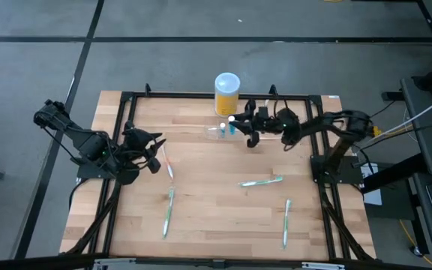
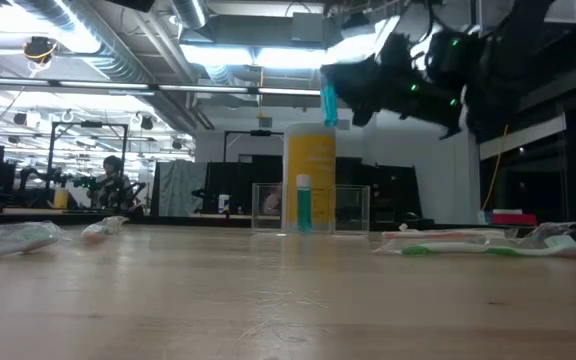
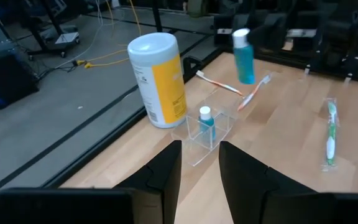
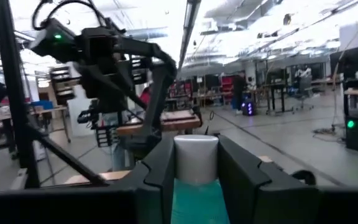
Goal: Pick & Place toothbrushing station
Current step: Put the blue mouthwash into the transparent organizer
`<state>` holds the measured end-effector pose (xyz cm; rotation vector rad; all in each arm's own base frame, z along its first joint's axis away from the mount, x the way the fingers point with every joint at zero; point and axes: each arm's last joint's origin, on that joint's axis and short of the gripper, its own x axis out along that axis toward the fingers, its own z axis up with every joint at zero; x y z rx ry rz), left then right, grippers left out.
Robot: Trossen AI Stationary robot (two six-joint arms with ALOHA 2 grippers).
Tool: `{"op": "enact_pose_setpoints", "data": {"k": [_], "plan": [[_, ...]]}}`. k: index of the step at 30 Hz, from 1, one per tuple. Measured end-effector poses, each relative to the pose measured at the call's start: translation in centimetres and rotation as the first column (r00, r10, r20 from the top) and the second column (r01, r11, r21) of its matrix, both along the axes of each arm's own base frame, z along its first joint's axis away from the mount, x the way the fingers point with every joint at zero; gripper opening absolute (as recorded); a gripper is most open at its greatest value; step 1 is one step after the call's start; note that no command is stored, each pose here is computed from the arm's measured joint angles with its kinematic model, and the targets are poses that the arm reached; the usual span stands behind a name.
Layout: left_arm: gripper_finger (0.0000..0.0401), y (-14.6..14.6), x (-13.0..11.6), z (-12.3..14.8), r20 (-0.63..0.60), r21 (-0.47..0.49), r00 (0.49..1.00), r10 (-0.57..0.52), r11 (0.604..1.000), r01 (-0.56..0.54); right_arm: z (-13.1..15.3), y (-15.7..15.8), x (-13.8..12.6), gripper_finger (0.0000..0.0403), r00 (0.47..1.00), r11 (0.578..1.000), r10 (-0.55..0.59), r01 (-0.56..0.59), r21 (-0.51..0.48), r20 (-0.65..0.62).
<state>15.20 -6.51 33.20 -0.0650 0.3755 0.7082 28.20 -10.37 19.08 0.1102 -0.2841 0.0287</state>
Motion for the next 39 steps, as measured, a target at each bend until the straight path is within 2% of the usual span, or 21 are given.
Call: {"op": "enact_pose_setpoints", "data": {"k": [3,6,16,25,39], "plan": [[0.0104,0.0,0.0,0.0,0.0,-0.002,1.0,0.002,1.0,-0.002,-1.2,-1.6,0.3,0.0094,1.0,1.0,-0.015,0.015,0.006,0.017],[0.0104,0.0,0.0,0.0,0.0,-0.002,1.0,0.002,1.0,-0.002,-2.8,-2.9,0.7,0.0094,0.999,0.999,-0.026,0.027,0.022,-0.032],[0.0104,0.0,0.0,0.0,-0.004,0.0,1.0,0.001,1.0,-0.001,-4.6,-5.3,1.8,0.0094,0.997,0.999,-0.041,0.042,0.001,-0.064],[0.0104,0.0,0.0,0.0,-0.006,0.002,1.0,0.001,1.0,-0.001,-5.6,-5.2,1.4,0.0094,0.994,0.999,-0.037,0.038,0.008,-0.098],[0.0104,0.0,0.0,0.0,-0.005,0.001,1.0,0.001,1.0,-0.001,-6.0,-5.0,1.0,0.0094,0.991,0.997,-0.062,0.056,-0.051,-0.115]]}}
